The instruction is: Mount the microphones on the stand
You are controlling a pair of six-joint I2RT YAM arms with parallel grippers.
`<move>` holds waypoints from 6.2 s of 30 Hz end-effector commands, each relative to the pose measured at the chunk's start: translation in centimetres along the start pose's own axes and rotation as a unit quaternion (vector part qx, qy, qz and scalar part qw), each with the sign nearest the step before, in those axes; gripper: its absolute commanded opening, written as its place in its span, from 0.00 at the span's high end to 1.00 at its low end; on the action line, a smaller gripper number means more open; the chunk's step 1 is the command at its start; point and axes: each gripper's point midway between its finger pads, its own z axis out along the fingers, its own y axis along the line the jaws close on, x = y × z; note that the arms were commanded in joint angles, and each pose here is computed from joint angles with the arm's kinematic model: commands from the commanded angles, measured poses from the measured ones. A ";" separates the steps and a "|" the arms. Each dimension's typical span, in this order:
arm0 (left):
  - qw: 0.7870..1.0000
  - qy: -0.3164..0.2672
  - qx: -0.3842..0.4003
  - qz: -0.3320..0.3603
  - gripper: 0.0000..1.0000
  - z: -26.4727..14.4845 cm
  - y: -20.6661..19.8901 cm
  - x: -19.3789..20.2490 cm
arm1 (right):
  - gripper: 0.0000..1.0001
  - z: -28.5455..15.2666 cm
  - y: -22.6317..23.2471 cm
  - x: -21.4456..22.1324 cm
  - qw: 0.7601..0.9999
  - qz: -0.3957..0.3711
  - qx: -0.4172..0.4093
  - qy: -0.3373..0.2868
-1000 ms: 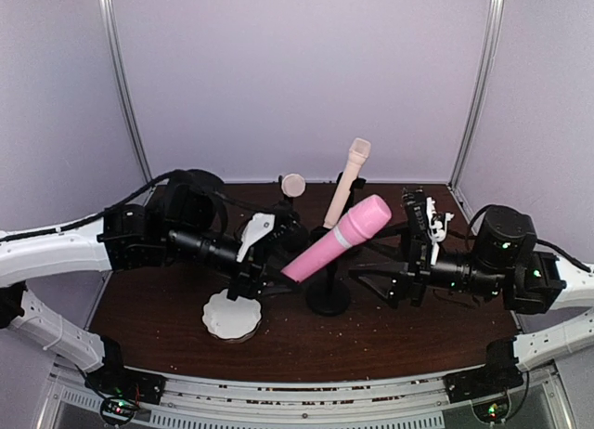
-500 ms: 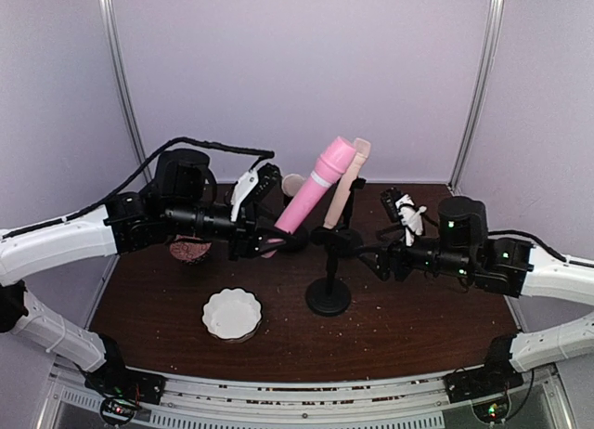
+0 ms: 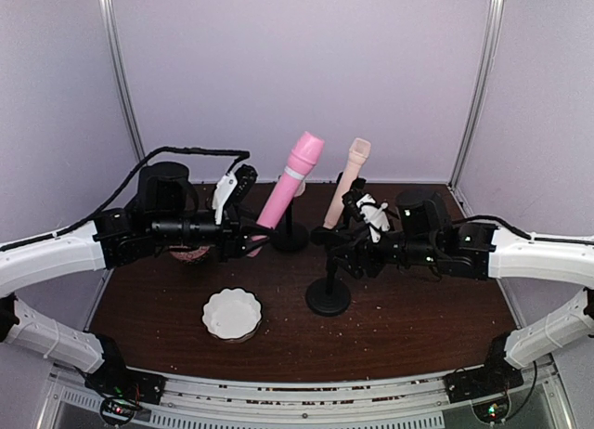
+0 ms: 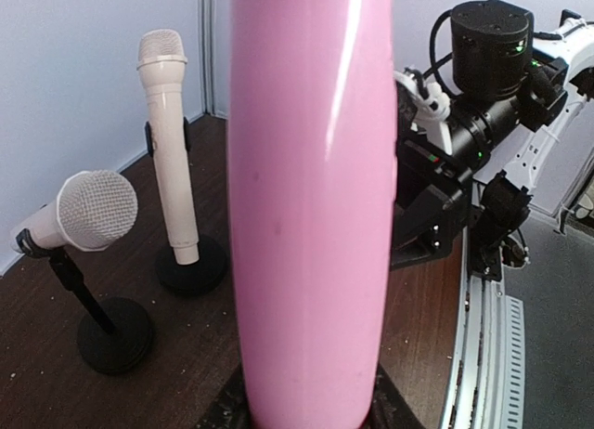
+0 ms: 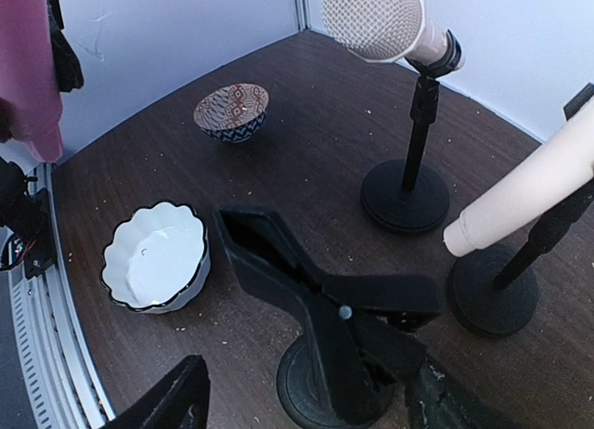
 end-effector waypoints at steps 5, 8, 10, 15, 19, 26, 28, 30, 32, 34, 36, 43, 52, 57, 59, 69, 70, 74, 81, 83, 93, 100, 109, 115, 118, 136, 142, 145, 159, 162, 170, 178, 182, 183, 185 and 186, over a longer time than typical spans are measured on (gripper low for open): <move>0.997 -0.042 -0.066 -0.010 1.00 -0.7 2.1 -2.5 | 0.31 0.4 0.3 -1.3 1.000 -0.025 0.002 -0.001; 0.996 -0.040 -0.079 -0.009 1.00 -0.8 2.6 -2.4 | 0.34 0.1 1.3 -1.3 1.000 -0.030 -0.007 0.003; 0.995 -0.037 -0.089 -0.007 1.00 -0.9 2.9 -2.3 | 0.35 -0.2 2.2 -1.5 0.999 -0.033 -0.012 0.006; 0.995 -0.027 -0.091 -0.008 1.00 -0.7 3.3 -2.1 | 0.38 -0.6 4.4 -1.8 0.999 -0.043 -0.024 0.020; 0.996 -0.029 -0.088 -0.003 1.00 -0.8 3.2 -2.1 | 0.39 -0.7 5.2 -2.1 0.998 -0.037 -0.033 0.026; 0.997 -0.025 -0.072 0.008 1.00 -0.7 2.6 -1.9 | 0.42 -1.0 4.4 -1.2 0.998 -0.041 -0.012 0.039; 0.997 -0.025 -0.066 0.011 1.00 -0.6 2.4 -1.9 | 0.44 -1.3 4.3 -1.0 0.998 -0.045 -0.012 0.048; 0.998 -0.023 -0.058 0.017 1.00 -0.6 2.2 -1.9 | 0.45 -2.1 4.2 -1.5 0.997 -0.056 -0.008 0.046; 0.998 -0.023 -0.049 0.022 1.00 -0.6 1.8 -1.9 | 0.45 -3.3 3.5 -2.4 0.997 -0.067 0.008 0.036; 0.999 -0.021 -0.039 0.026 1.00 -0.6 1.5 -1.9 | 0.44 -4.4 2.5 -3.3 0.997 -0.071 0.028 0.021; 0.999 -0.017 -0.031 0.029 1.00 -0.5 1.3 -1.7 | 0.43 -5.1 1.4 -3.9 0.997 -0.064 0.048 0.010; 0.999 -0.002 -0.018 0.029 1.00 0.0 1.0 -1.2 | 0.30 -3.9 0.9 -4.2 0.997 -0.044 0.058 0.001; 0.999 -0.002 -0.012 0.033 1.00 -0.1 0.8 -1.3 | 0.27 -2.5 1.7 -2.9 0.993 -0.112 0.031 0.025; 0.999 -0.003 -0.011 0.036 1.00 -0.2 0.7 -1.4 | 0.30 -1.8 1.0 -1.8 0.993 -0.108 0.029 0.043; 0.999 -0.003 -0.011 0.036 1.00 -0.2 0.7 -1.4 | 0.31 -1.5 1.0 -1.3 0.993 -0.104 0.020 0.045; 0.999 0.001 -0.008 0.035 1.00 0.0 0.7 -1.2 | 0.34 -1.2 2.0 -0.5 0.994 -0.098 -0.020 0.052; 0.999 0.001 -0.008 0.036 1.00 0.0 0.7 -1.2 | 0.31 -1.2 2.2 -0.5 0.993 -0.098 -0.027 0.053; 0.999 0.001 -0.007 0.037 1.00 0.0 0.7 -1.2 | 0.28 -1.5 2.7 -0.4 0.993 -0.095 -0.042 0.053; 0.999 0.004 -0.004 0.035 1.00 0.1 0.6 -1.1 | 0.31 -1.7 2.1 -0.1 0.995 -0.083 -0.025 0.052; 0.999 0.003 -0.004 0.036 1.00 0.1 0.6 -1.1 | 0.33 -1.7 1.9 0.2 0.995 -0.080 -0.021 0.053; 0.999 0.006 -0.004 0.036 1.00 0.2 0.7 -1.0 | 0.46 -1.9 1.9 0.1 0.996 -0.076 -0.021 0.037; 0.999 0.013 -0.006 0.038 1.00 0.8 0.9 -0.3 | 0.71 -2.1 2.1 0.1 0.996 -0.082 -0.027 0.023; 0.996 -0.012 0.009 0.089 1.00 2.6 1.1 1.1 | 0.75 -2.3 2.2 0.6 0.996 -0.088 -0.033 0.003; 0.989 -0.040 0.006 0.144 1.00 3.9 1.5 1.7 | 0.75 -2.1 2.1 0.4 0.996 -0.086 -0.034 -0.020; 0.986 -0.033 0.019 0.160 1.00 4.6 1.4 2.6 | 0.75 -2.0 2.0 0.5 0.995 -0.081 -0.039 -0.040; 0.977 -0.170 0.006 0.131 1.00 9.1 1.6 5.4 | 0.75 -1.4 2.4 0.7 0.993 -0.067 -0.062 -0.071; 0.976 -0.153 0.016 0.152 1.00 9.9 0.6 6.5 | 0.75 -1.4 2.4 0.4 0.993 -0.064 -0.063 -0.076; 0.976 -0.140 0.023 0.167 1.00 10.2 0.4 6.7 | 0.75 -1.2 2.4 0.4 0.993 -0.061 -0.063 -0.073; 0.975 -0.130 0.044 0.173 1.00 11.3 -1.0 7.1 | 0.62 -1.0 2.2 0.1 0.994 -0.051 -0.056 -0.075; 0.976 -0.129 0.047 0.171 1.00 11.5 -1.1 7.1 | 0.56 -1.1 2.1 0.0 0.995 -0.050 -0.054 -0.074; 0.978 -0.113 0.036 0.169 1.00 11.7 -0.6 8.1 | 0.30 -2.7 1.8 -0.5 0.995 -0.043 -0.043 -0.080; 0.986 -0.096 0.007 0.135 0.66 11.8 0.5 8.1 | 0.24 -5.0 1.5 -1.0 0.995 -0.037 -0.034 -0.090; 0.987 -0.100 -0.021 0.127 0.36 10.9 1.3 7.3 | 0.24 -5.9 1.5 -1.3 0.994 -0.032 -0.033 -0.098; 0.986 -0.105 -0.028 0.126 0.28 10.5 1.3 7.0 | 0.24 -6.1 1.4 -1.2 0.994 -0.032 -0.031 -0.098; 0.985 -0.105 -0.036 0.128 0.03 9.7 1.4 6.8 | 0.23 -6.4 1.2 -1.1 0.994 -0.031 -0.027 -0.099; 0.986 -0.102 -0.040 0.129 0.02 9.4 1.4 6.9 | 0.23 -6.7 1.1 -1.2 0.994 -0.030 -0.023 -0.100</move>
